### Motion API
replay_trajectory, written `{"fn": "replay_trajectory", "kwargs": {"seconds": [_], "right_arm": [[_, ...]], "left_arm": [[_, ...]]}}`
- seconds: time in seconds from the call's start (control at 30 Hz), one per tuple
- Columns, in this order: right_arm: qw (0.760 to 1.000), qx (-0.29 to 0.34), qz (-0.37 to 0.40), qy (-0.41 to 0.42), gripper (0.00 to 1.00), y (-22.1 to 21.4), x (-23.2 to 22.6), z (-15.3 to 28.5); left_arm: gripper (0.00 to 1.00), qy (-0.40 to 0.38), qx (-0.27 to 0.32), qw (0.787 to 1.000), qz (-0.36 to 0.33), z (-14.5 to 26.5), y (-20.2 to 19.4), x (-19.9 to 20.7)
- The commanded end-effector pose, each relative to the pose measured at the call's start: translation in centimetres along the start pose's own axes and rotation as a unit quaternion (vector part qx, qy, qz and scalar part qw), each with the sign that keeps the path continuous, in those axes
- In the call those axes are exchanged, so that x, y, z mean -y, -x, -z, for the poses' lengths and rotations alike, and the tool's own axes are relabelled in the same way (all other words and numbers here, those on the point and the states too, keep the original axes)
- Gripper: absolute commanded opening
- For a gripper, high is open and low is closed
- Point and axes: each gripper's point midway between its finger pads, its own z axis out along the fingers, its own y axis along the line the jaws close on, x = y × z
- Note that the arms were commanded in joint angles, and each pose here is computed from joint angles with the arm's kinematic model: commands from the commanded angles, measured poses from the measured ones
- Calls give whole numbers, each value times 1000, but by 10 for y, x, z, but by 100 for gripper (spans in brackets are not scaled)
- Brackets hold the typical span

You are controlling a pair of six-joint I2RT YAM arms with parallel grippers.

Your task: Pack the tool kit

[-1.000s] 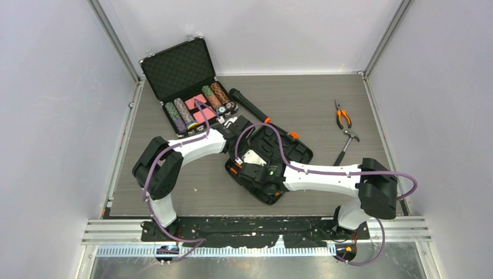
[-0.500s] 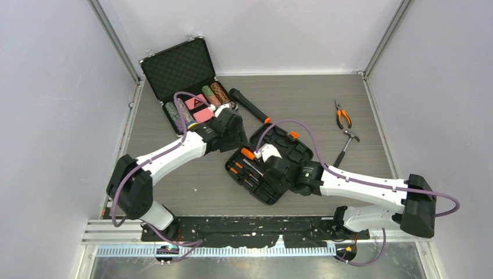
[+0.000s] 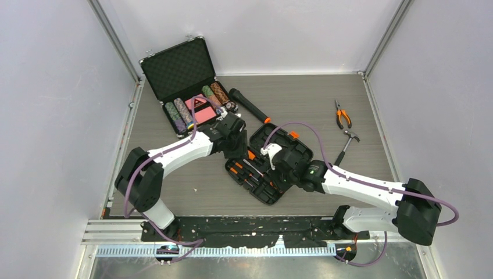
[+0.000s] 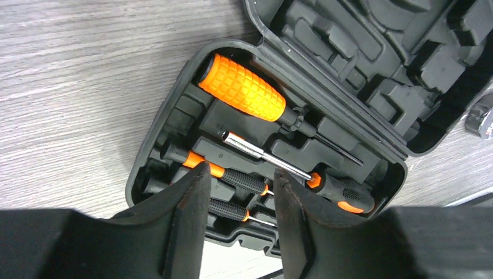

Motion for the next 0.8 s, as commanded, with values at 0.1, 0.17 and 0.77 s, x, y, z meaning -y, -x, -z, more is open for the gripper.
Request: {"fn": "replay_trajectory", "kwargs": {"seconds": [0.1, 0.17, 0.77], "right_arm": [[1000, 9, 0, 29, 25, 5, -5, -13], [1000, -4, -2, 26, 23, 0, -3, -17], [994, -103, -21, -2, 14, -34, 4, -29]], "left_arm": [[42, -30, -12, 999, -16, -4, 0, 15], [42, -26, -13, 999, -17, -4, 0, 13], [35, 15, -34, 999, -36, -17, -4, 1]]}}
